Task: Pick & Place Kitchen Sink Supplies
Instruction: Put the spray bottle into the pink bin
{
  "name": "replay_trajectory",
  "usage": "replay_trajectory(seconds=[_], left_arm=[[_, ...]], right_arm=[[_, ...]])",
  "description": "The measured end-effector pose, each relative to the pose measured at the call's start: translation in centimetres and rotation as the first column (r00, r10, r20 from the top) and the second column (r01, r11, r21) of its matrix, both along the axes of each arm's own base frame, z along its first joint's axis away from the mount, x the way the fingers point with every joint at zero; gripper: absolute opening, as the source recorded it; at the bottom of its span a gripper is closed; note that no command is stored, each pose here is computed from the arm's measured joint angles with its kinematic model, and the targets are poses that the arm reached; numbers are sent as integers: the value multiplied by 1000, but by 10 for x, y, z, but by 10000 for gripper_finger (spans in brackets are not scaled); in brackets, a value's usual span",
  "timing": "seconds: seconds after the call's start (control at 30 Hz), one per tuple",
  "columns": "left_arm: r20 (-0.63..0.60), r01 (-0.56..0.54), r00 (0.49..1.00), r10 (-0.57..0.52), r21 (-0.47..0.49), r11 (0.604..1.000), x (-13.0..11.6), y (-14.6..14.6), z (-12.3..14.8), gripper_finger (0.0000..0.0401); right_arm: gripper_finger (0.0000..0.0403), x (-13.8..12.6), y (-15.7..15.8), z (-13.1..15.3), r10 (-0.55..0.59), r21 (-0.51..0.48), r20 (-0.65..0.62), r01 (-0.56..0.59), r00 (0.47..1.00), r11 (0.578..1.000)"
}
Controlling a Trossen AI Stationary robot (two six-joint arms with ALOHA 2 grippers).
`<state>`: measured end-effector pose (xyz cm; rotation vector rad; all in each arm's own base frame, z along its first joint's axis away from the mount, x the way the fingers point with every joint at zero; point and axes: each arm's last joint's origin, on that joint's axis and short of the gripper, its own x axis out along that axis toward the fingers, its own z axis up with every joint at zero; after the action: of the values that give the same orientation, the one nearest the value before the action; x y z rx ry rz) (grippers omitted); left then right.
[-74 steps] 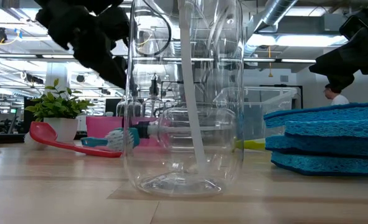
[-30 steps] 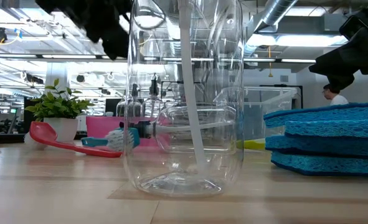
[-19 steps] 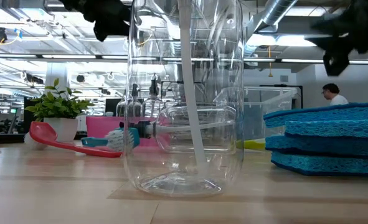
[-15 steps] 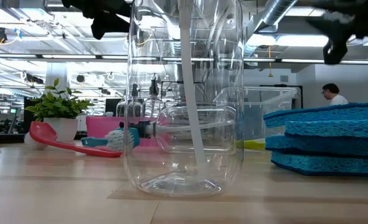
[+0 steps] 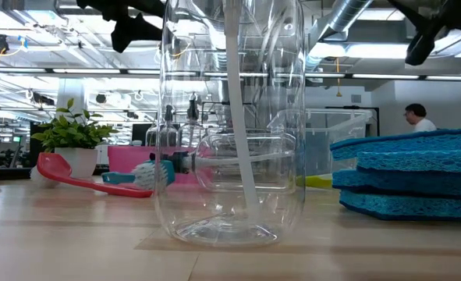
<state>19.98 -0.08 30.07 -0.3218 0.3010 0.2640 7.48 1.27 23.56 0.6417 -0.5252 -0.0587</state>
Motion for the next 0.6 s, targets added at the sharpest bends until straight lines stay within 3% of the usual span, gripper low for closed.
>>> replay_trajectory(seconds=[0.13, 0.27, 0.5, 0.6], left_arm=[[26, 49, 998, -49, -24, 998, -4, -1, 4, 210], [69, 109, 992, -109, -7, 994, -13, -3, 12, 210], [165, 151, 973, -158, 56, 987, -39, -2, 30, 210], [202, 149, 967, -158, 62, 987, -49, -2, 35, 210]], right_arm=[[119, 6, 1, 5, 32, 66, -28, -30, 999, 997], [119, 16, 4, 20, 33, 57, -72, -29, 997, 998], [119, 58, 8, 57, -147, -111, -244, 122, 959, 986], [119, 83, 9, 73, -189, -210, -363, 118, 912, 971]])
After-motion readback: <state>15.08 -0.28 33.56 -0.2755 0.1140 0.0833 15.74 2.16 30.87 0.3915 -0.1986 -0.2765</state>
